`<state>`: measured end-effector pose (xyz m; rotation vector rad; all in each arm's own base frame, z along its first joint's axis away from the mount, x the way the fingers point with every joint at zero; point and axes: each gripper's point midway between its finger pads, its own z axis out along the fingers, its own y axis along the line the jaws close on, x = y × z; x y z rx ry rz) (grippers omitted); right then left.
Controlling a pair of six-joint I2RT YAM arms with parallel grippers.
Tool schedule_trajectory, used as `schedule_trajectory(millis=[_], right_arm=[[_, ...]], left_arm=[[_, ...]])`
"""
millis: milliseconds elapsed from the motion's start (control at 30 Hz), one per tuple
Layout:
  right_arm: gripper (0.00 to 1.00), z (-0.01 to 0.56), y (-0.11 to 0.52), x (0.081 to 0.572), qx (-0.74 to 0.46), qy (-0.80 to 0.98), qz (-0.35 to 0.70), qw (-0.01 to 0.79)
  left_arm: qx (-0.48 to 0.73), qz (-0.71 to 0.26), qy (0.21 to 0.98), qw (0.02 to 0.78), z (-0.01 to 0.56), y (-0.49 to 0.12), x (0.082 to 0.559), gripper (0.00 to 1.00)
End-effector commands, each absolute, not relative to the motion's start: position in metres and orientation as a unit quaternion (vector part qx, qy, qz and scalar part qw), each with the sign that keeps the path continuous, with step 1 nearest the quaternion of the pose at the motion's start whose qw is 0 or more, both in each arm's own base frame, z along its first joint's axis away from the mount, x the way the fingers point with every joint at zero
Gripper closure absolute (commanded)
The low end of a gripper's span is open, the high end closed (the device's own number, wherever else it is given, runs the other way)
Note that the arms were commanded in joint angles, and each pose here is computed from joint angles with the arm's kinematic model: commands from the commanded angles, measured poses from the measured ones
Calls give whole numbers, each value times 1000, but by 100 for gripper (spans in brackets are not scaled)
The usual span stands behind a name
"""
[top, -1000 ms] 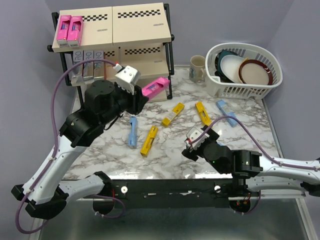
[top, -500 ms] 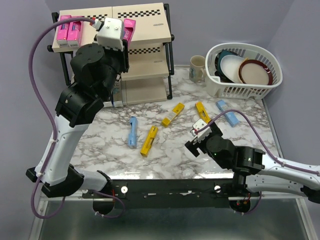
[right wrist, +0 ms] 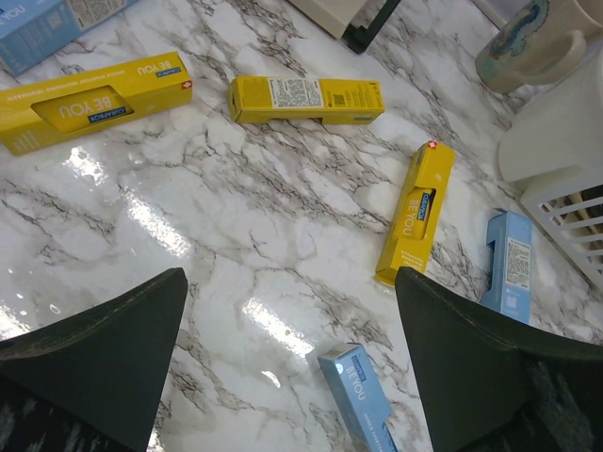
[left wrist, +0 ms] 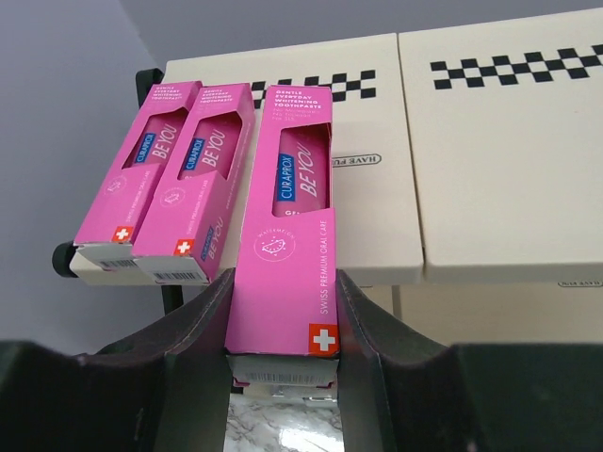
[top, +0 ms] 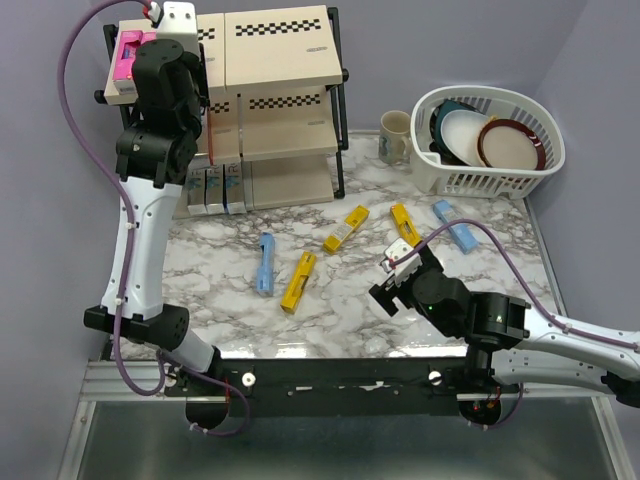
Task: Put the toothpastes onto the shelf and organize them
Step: Place the toothpaste on the shelf.
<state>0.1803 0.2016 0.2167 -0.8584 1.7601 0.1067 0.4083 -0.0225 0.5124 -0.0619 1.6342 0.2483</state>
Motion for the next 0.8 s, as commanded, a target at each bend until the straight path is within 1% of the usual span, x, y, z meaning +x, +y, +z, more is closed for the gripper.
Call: schedule_trajectory(millis=[0,200,400,433,500,767], right_arm=[[0,206,202,176,-375,751,49,541],[0,201,203,176,-384,754,42,531],[0,199,204,175,-388,753,43,529],[0,198,205,175,-390,754,42,527],[0,197,205,175,-392,754,42,526],[0,194,207,174,-398,754,44,521]], left_arm=[[-33,93,702,705,536,-11,416,73],[-32,99,716,690,519,3,436,70],[-31,99,722,684,510,7,449,62],[-32,99,722,684,510,7,450,59],[-32,102,723,683,508,8,453,58],[-33,104,717,688,513,9,448,39]])
